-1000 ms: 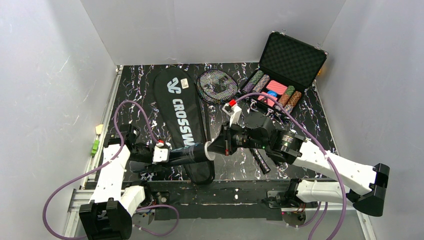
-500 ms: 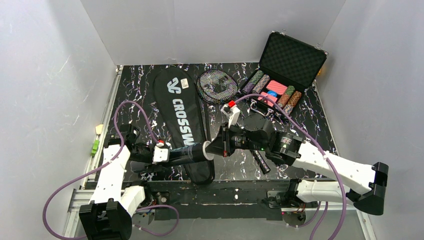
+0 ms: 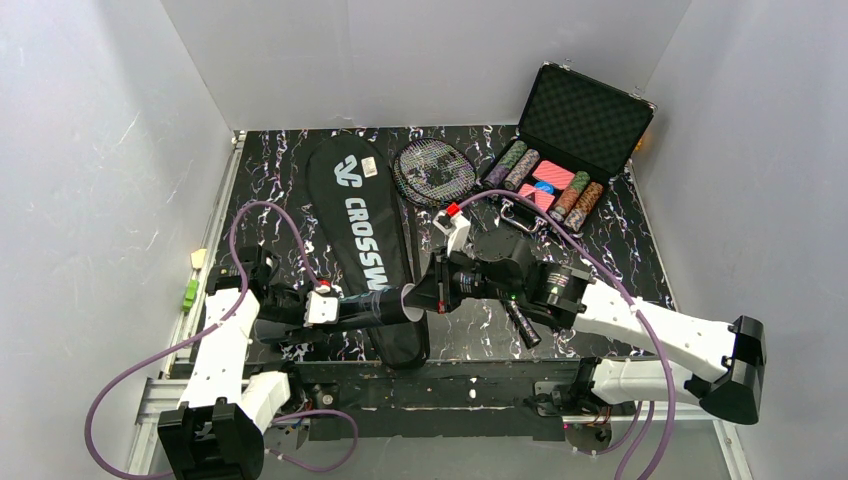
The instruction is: Pack up the badminton gear
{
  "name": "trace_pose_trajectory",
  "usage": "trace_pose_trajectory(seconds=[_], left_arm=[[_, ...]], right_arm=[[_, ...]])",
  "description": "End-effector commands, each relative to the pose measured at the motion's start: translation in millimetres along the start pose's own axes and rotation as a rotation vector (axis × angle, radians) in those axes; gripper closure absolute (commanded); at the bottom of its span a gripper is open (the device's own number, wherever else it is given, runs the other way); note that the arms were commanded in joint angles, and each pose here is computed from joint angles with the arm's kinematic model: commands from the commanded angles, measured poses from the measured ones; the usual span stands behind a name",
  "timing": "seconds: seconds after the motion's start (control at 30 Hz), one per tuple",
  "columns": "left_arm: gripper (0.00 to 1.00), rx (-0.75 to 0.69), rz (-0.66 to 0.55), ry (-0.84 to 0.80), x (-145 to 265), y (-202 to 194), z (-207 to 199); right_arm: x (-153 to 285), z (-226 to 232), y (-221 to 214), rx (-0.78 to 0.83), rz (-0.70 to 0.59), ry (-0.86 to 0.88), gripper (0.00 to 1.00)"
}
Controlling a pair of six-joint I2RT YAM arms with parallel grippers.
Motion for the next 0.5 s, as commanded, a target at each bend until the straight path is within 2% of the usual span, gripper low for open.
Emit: trace_pose_trajectory(seconds=[0.0,0.07,0.13,0.2,0.33,0.4,0.47], left_arm=[[1.0,-0.046,-0.213,0.044,2,48,7],[1.0,-0.052,-0.226,0.048,3,52,7],[1.0,-0.038,-0.255,0.054,4,60,9],[1.0,-0.009,-0.31,0.071,9,74,14],[1.0,0.03,-0.398,0.085,20,97,25],[1.0,0.044,-0.422,0.08,23,103,26],[1.0,0.055,-0.452,0.071,25,109,26]], right_arm=[[-14,-3,-5,0.009,0.016,-0.003,0.99],[-17,-6,-7,0.004,0.014,-0.003,0.99],[-20,-10,-10,0.001,0.016,-0.007,0.95],[-19,-13,-9,0.0,0.004,-0.021,0.85],[-4,-17,3,-0.011,-0.069,-0.035,0.59],[9,-16,13,-0.018,-0.124,-0.025,0.52],[17,-19,21,-0.03,-0.172,-0.017,0.5]])
Point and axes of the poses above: each gripper's point midway between its finger pads, its own x axis back along the fingers, its own z axis along the line the jaws close on, y = z × x, the point moved 2 cm from there along x, back along the fingers, and after that the axes turned 1 degree about x, right-handed, at the moved point
